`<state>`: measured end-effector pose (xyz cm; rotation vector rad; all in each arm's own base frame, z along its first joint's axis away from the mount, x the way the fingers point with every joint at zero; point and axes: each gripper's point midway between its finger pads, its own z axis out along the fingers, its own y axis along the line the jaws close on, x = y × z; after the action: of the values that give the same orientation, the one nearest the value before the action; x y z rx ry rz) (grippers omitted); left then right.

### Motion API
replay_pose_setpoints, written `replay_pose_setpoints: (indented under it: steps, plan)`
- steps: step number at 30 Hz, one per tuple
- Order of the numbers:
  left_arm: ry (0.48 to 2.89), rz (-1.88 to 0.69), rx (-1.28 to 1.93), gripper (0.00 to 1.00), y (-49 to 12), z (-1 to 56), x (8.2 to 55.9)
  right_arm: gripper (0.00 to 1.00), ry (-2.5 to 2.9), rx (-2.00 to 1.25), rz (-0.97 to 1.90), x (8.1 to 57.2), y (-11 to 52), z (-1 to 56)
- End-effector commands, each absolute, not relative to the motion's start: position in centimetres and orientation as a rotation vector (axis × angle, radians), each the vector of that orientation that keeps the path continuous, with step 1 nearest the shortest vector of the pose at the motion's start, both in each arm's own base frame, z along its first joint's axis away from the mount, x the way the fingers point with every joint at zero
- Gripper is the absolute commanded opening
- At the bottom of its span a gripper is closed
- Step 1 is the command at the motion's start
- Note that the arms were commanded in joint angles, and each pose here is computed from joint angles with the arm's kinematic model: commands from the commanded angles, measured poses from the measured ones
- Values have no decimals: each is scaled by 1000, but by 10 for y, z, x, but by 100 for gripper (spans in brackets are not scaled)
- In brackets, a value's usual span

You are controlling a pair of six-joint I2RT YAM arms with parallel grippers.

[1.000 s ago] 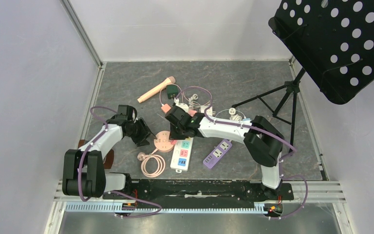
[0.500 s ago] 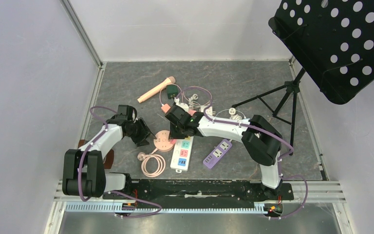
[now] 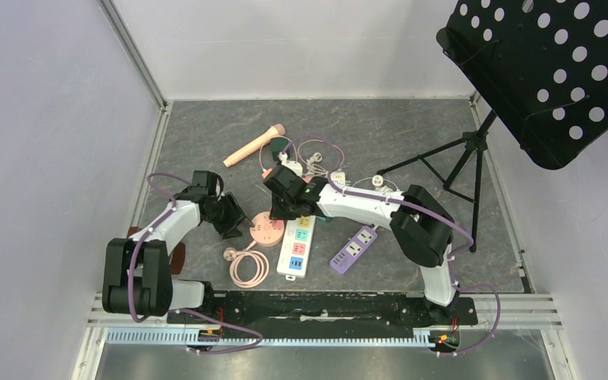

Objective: Insert the plug

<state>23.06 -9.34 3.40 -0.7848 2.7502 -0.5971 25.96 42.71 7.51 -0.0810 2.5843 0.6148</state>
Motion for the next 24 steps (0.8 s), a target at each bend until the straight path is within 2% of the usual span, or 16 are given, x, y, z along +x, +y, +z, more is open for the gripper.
replay_pose_setpoints:
  steps: [1,24]
  plan:
    - [2736,-577,-774,53,-91,34,236,0,2578,-80,537,267,428,80]
    - [2741,-574,-780,53,-91,33,236,0,2665,-116,454,253,422,68]
